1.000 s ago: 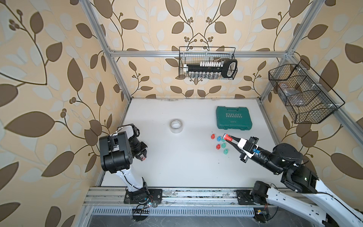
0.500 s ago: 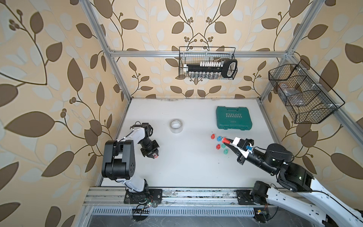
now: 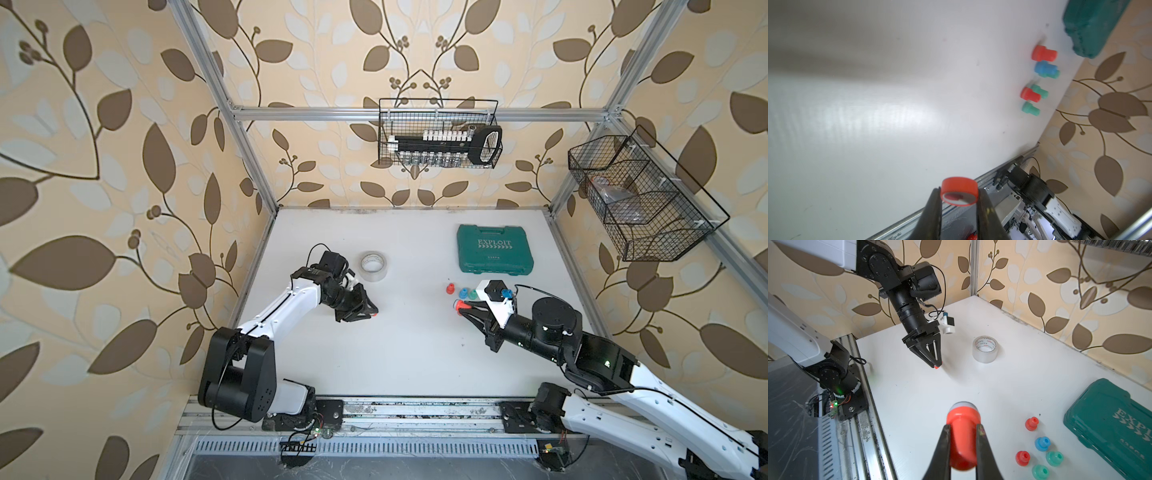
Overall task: Close the stamp cap
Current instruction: Pick up the cover from the center of the board, then place the cover at the center of the board.
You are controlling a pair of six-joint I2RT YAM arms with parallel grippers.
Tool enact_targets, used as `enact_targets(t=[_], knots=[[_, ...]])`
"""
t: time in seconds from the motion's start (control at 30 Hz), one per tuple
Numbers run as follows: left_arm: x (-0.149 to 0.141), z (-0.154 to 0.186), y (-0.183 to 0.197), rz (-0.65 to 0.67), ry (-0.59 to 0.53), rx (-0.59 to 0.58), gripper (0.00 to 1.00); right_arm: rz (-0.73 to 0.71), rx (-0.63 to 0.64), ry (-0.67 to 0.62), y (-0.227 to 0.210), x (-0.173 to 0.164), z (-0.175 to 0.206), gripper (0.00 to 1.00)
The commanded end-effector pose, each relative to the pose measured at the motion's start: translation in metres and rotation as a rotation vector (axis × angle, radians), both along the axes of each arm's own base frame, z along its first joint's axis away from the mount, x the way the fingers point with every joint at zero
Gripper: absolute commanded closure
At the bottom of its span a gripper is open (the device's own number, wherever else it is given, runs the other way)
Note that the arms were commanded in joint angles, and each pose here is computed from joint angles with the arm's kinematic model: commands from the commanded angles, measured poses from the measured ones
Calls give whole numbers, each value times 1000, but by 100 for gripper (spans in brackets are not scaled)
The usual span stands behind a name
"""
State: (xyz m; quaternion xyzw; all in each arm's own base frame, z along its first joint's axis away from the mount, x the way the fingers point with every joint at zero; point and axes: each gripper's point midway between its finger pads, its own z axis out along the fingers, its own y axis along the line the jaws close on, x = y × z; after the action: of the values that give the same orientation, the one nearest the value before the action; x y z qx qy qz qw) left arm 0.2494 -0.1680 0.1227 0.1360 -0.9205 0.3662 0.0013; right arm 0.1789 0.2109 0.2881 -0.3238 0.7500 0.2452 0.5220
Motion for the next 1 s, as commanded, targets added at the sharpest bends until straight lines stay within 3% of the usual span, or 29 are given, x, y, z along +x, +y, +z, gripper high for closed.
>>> enact_targets(t=[0.0,0.07,0.23,0.4,0.73,0.87,0.97], knots=[[5,60,-27,-115,-178,-189,75,15,93,54,13,0,6,100],[2,60,-22,-122,-191,-144,75,17,98,71,18,2,4,100],[-12,7,18,-109,31,192,77,15,74,118,25,6,-6,100],[-24,-27,28,-197,113,456,77,-13,37,124,18,7,-10,100],[-32,-89,-11,-407,166,736,77,-58,1,95,-4,2,-4,100],[-29,-102,-17,-406,150,764,75,-64,2,93,-9,0,-1,100],[-28,-105,-16,-396,128,767,67,-65,6,92,-11,-2,1,100]])
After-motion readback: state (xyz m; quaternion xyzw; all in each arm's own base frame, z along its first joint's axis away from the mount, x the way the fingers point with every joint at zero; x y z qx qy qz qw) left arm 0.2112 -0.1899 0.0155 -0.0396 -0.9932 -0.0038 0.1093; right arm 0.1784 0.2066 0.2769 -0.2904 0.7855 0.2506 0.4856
